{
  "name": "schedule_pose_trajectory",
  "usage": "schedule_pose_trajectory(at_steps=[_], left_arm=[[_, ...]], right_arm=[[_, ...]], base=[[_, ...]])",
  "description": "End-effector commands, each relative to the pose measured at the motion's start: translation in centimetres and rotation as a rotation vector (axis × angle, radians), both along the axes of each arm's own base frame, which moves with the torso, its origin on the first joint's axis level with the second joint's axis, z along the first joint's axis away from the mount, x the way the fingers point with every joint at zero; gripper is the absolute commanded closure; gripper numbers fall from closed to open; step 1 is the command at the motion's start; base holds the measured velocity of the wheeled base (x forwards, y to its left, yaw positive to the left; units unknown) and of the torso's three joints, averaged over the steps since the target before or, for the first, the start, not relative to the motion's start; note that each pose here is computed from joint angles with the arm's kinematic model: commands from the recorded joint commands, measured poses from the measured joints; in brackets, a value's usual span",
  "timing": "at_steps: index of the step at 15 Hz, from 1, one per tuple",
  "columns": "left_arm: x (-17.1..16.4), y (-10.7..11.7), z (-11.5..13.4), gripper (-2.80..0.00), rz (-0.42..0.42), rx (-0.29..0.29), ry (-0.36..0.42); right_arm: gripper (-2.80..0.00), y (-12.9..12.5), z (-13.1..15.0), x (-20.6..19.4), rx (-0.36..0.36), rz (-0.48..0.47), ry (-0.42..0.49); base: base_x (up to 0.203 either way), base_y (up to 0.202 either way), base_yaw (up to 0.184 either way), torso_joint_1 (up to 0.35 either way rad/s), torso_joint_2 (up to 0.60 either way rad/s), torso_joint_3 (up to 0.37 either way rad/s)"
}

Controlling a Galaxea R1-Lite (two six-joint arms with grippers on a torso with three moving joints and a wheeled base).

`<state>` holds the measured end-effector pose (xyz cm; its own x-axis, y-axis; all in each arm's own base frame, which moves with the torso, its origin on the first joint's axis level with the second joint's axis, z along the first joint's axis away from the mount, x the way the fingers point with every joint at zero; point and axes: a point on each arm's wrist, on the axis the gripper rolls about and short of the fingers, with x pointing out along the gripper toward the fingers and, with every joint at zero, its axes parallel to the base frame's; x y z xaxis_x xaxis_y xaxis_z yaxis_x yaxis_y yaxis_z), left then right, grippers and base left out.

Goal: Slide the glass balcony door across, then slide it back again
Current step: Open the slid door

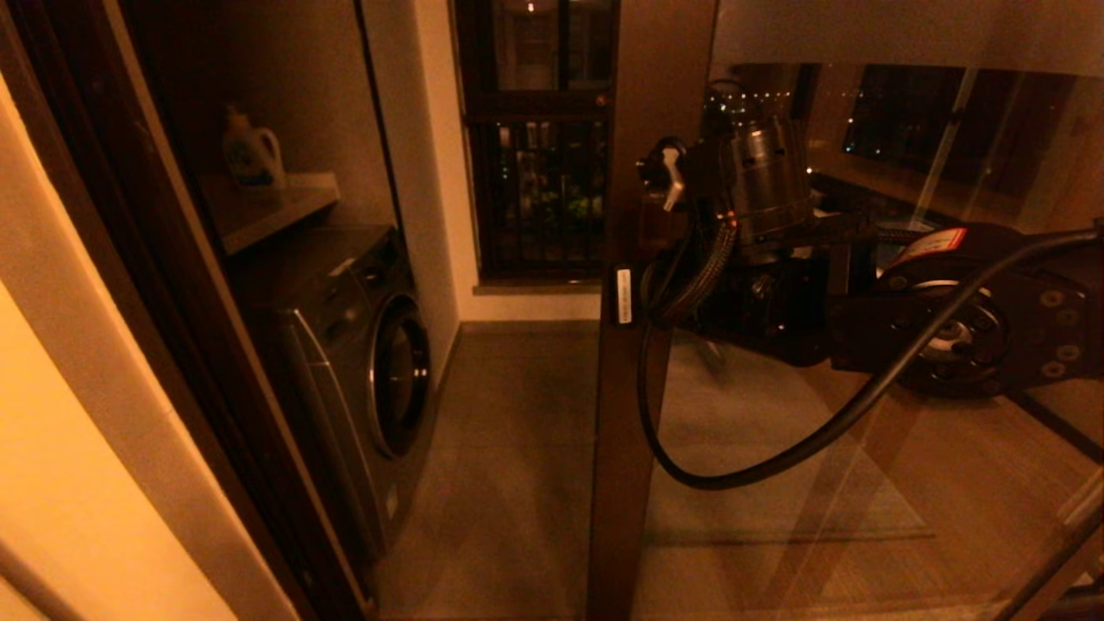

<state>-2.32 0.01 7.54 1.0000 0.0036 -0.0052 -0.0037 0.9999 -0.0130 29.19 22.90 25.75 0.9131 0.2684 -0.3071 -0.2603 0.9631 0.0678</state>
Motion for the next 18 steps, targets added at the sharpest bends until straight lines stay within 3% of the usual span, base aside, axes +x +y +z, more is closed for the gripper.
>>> schedule_pose_trajectory(at_steps=[1,13,18], left_arm=[[0.0,0.0,0.0,0.0,0.001,-0.001,0.002],[0.0,0.0,0.0,0.0,0.001,-0.001,0.003],[0.0,0.0,0.0,0.0,0.001,-0.001,0.001]], right_arm=[[0.0,-1.1,0.0,0.7,-0.002,-0.043,0.0],[0.0,-3.8,-0.2,-1.6,-0.017,-0.067,0.024],[0.0,-6.4,0.8,-2.9,-0.006,-0.107,0.006]], base=[[0.0,0.0,0.0,0.0,0.0,0.0],[0.0,0.0,0.0,0.0,0.0,0.0],[0.0,0.0,0.0,0.0,0.0,0.0]])
